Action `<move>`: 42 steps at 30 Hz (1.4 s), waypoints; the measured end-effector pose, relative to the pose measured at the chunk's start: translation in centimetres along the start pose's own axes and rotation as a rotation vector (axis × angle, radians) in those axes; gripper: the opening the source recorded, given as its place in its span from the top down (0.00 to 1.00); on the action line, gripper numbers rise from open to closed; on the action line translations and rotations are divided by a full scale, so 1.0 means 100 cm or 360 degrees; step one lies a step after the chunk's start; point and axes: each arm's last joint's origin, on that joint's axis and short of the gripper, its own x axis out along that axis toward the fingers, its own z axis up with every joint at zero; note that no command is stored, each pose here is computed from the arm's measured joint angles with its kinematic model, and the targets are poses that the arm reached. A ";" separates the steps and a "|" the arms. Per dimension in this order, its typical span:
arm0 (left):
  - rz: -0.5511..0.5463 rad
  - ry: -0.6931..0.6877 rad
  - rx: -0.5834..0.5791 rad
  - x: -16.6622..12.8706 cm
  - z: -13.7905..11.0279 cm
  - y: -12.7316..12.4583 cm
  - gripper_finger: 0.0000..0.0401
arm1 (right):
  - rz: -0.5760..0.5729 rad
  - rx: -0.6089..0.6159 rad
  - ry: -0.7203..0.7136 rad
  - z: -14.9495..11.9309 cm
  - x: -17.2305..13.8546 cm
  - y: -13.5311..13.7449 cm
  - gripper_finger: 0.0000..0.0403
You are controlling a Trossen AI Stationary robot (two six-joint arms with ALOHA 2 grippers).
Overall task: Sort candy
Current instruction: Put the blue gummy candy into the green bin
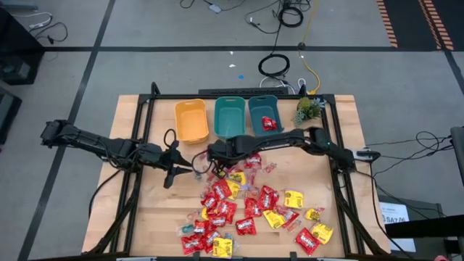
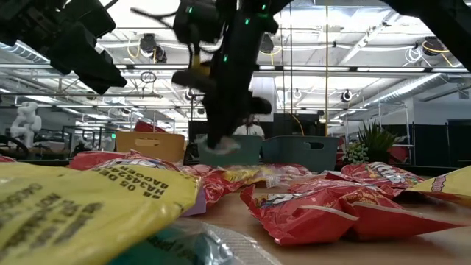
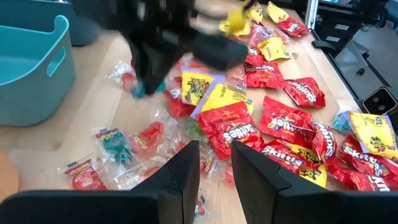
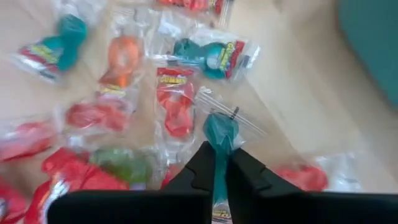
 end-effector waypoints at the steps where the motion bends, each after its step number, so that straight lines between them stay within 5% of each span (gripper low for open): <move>1: 0.0000 -0.0001 0.0000 0.000 0.000 0.000 0.75 | 0.0011 -0.0006 -0.0018 0.002 -0.008 -0.001 0.99; 14: 0.0008 -0.0016 -0.0011 0.000 0.001 0.000 0.75 | -0.0123 -0.0153 -0.0458 0.040 -0.104 -0.060 1.00; 24: 0.0005 -0.0022 -0.0387 0.000 0.001 0.000 0.75 | -0.0037 -0.0210 -0.0605 0.091 -0.092 -0.136 0.99; 31: 0.0018 -0.0047 -0.0631 0.000 0.002 0.000 0.75 | -0.0114 -0.0206 -0.0569 0.099 -0.084 -0.168 0.81; 42: 0.0080 -0.0237 -0.0656 -0.001 0.012 0.001 0.75 | -0.0151 -0.0315 -0.0513 0.098 -0.084 -0.176 0.45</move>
